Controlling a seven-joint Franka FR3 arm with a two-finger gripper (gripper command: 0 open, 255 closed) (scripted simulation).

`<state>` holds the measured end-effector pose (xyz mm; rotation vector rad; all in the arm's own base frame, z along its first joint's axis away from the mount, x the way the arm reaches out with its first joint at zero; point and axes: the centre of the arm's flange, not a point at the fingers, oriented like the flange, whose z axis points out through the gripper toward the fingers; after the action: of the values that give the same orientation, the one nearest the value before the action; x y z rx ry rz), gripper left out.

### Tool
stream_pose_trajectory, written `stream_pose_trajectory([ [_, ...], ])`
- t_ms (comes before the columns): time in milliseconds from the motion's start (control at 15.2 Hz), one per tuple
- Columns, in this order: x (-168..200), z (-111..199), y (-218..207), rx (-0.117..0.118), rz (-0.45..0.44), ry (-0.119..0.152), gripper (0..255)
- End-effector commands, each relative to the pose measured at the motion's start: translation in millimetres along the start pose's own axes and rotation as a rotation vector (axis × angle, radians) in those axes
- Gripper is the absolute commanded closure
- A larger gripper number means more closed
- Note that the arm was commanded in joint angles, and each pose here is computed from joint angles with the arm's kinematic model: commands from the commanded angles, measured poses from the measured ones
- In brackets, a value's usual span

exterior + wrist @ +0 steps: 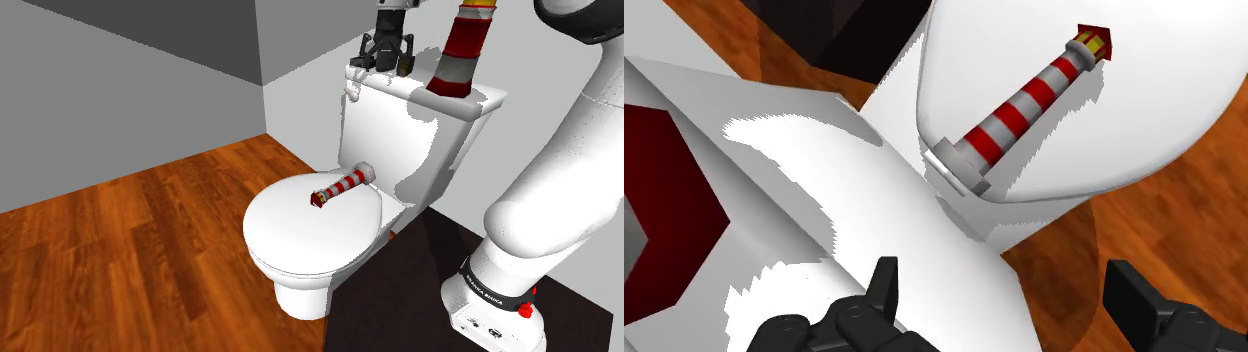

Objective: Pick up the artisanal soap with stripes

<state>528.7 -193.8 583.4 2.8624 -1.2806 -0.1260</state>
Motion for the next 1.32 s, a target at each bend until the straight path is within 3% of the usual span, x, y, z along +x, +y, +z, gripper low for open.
stream_pose_trajectory([
  [0,22,-5,11,0.002,0.078,0.007,0],
  [726,128,-34,98,0.013,0.493,0.040,0],
  [1254,133,5,98,0.013,0.501,0.041,0],
])
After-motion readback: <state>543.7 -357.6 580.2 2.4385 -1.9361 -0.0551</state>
